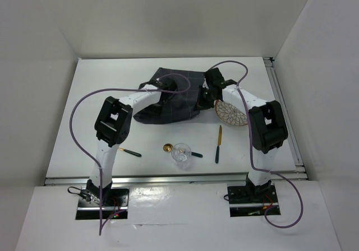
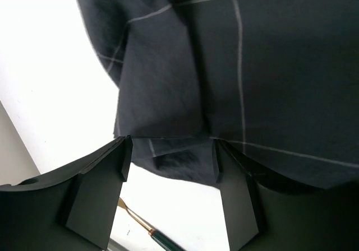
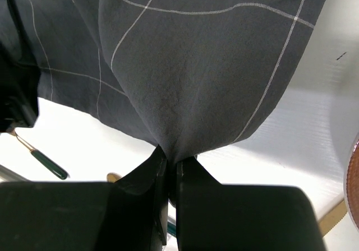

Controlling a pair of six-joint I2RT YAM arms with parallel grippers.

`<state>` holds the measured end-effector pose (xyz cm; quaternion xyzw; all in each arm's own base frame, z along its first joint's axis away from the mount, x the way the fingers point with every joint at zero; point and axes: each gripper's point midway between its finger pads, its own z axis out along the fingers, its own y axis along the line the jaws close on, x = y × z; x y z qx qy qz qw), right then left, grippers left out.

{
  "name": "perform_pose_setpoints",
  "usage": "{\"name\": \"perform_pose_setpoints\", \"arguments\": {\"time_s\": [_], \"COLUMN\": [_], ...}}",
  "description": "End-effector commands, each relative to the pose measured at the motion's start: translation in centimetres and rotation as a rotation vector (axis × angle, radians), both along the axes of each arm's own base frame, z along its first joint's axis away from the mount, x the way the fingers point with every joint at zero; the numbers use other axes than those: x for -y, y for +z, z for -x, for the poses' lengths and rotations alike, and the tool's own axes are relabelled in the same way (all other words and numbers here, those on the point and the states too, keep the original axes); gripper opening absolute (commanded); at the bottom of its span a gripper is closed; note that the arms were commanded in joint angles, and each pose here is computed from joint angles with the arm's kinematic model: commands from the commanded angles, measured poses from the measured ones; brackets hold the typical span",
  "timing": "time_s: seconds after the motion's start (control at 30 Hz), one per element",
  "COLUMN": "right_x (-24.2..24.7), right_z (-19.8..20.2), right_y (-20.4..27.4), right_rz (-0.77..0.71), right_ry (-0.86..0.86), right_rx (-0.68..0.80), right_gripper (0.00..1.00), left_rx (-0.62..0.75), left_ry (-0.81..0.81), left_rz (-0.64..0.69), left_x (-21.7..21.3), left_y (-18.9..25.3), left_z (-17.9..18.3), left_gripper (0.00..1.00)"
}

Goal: Set the dinner table for one person

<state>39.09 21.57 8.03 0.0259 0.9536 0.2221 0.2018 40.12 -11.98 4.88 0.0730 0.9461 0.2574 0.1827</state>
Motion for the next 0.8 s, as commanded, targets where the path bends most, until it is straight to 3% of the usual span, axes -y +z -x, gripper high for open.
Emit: {"name": "perform_pose_setpoints", "arguments": {"time_s": [0.0,0.07,0.27,0.57,0.7,0.77], "right_x": [-0.6,-0.5,0.3,1.8,2.3,2.9], "right_z": [-1.2,-1.0,-1.5,-0.8,-0.8,-0.9], "right_y": [2.4,2.3,2.5,1.3,1.4,1.0], "right_rz": [-0.013,-0.01,0.011,0.044,0.044,0.056], "right_ry": [0.016,0.016,-0.01,-0.032,-0.043,-0.057], "right_rx": [0.059,0.051,0.068,0.04,0.039,0.033], "right_gripper": [0.0,0.0,0.0,0.0,0.0,0.0], "left_rx": [-0.009,-0.016,-0.027,-0.014,0.007,0.031], "left_ry": [-0.023,-0.023,0.015,0.097,0.114,0.122], "left_rz": [-0.032,-0.036,-0.061,-0.035,-0.023,-0.009], "left_x": [0.3,0.4,-0.4,-2.7,-2.9,-2.7], "left_y": [-0.6,-1.0,-1.9,-1.7,-1.2,-0.3], "left_z": [-0.8,-1.0,-0.9,-2.1,-2.5,-2.8], "left_gripper": [0.76,0.76,0.63,0.58,0.36,0.16]}}
